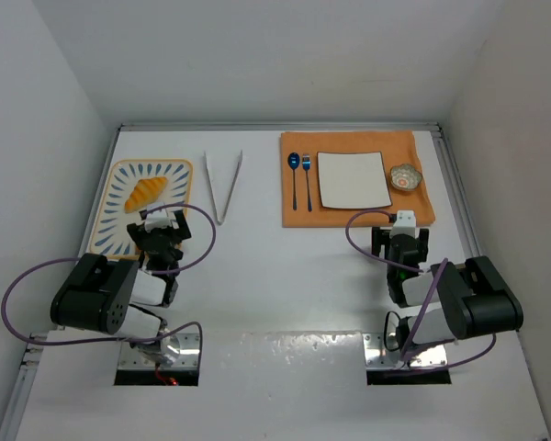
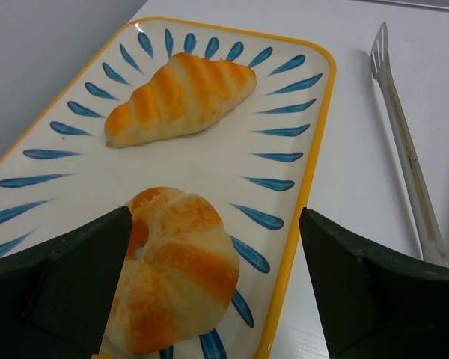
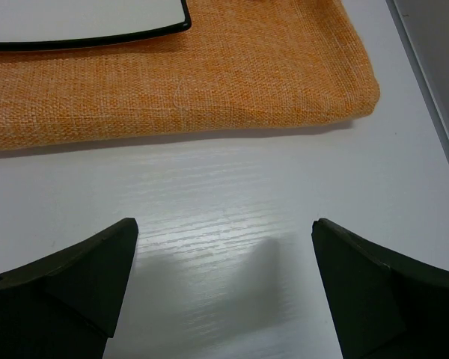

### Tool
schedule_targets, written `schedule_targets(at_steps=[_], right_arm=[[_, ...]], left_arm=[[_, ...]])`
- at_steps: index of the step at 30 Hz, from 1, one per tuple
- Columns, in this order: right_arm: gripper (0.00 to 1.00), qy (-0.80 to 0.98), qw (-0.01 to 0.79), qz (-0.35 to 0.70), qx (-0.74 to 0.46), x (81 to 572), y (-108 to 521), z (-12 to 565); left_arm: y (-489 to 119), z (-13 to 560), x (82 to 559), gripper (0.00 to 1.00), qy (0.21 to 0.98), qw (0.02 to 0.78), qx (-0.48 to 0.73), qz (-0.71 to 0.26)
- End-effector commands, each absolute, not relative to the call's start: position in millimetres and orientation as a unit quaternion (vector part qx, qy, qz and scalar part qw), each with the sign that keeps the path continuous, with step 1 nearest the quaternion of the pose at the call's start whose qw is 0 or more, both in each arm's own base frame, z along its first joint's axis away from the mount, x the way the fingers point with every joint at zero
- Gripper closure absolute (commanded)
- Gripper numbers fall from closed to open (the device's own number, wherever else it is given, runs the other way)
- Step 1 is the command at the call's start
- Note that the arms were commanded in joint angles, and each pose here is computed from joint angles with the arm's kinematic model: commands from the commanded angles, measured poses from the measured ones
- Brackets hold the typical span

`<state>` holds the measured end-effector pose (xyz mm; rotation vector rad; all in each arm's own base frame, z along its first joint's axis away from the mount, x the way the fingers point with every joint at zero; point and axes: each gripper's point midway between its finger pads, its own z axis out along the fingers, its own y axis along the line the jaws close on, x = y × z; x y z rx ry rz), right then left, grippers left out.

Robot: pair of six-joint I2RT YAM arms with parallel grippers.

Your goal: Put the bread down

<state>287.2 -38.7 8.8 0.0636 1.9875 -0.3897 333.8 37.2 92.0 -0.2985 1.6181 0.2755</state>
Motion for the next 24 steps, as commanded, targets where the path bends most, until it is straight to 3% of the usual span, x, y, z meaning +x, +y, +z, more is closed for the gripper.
schedule_targets(at_steps=[1, 5, 7, 9, 12, 14, 16, 17, 18, 19, 21, 24], right_arm=[[0.0, 0.835, 0.524, -0.166, 0.031, 263, -42, 0], [0.0, 0.818, 0.542, -0.192, -0.036, 261, -33, 14], [0.0, 0.795, 0.564, -0.223, -0.036, 263, -37, 38], [0.0, 0.8, 0.531, -0.234, -0.152, 266, -19, 45], [0.0, 0.758, 0.56, -0.215, -0.257, 295, 15, 127], [0.0, 0.755, 0.56, -0.249, -0.232, 302, 5, 184], [0.0, 0.765, 0.583, -0.257, -0.099, 310, -15, 229], [0.0, 0.801, 0.534, -0.247, -0.112, 303, -23, 215], [0.0, 0.806, 0.539, -0.224, -0.1, 305, -29, 261], [0.0, 0.824, 0.534, -0.113, -0.148, 318, 10, 249], [0.0, 0.848, 0.51, -0.09, -0.112, 324, 11, 261], [0.0, 0.878, 0.468, -0.075, -0.07, 336, 13, 239]], left_arm=[[34, 111, 341, 0.0, 0.695, 0.697, -0.143, 0.107], [3, 117, 357, 0.0, 0.713, 0.696, -0.036, 0.077], [-24, 154, 373, 0.0, 0.717, 0.693, 0.056, 0.051], [-42, 188, 392, 0.0, 0.746, 0.652, 0.13, 0.042], [-61, 261, 401, 0.0, 0.736, 0.658, 0.153, 0.05], [-65, 297, 403, 0.0, 0.713, 0.671, 0.181, 0.091], [-73, 339, 412, 0.0, 0.706, 0.69, 0.133, 0.089], [-77, 344, 418, 0.0, 0.718, 0.68, 0.129, 0.079], [-87, 336, 426, 0.0, 0.754, 0.64, 0.14, 0.059], [-95, 325, 429, 0.0, 0.781, 0.614, 0.114, 0.013], [-119, 276, 434, 0.0, 0.853, 0.504, 0.111, -0.085], [-130, 233, 438, 0.0, 0.904, 0.396, 0.096, -0.125]])
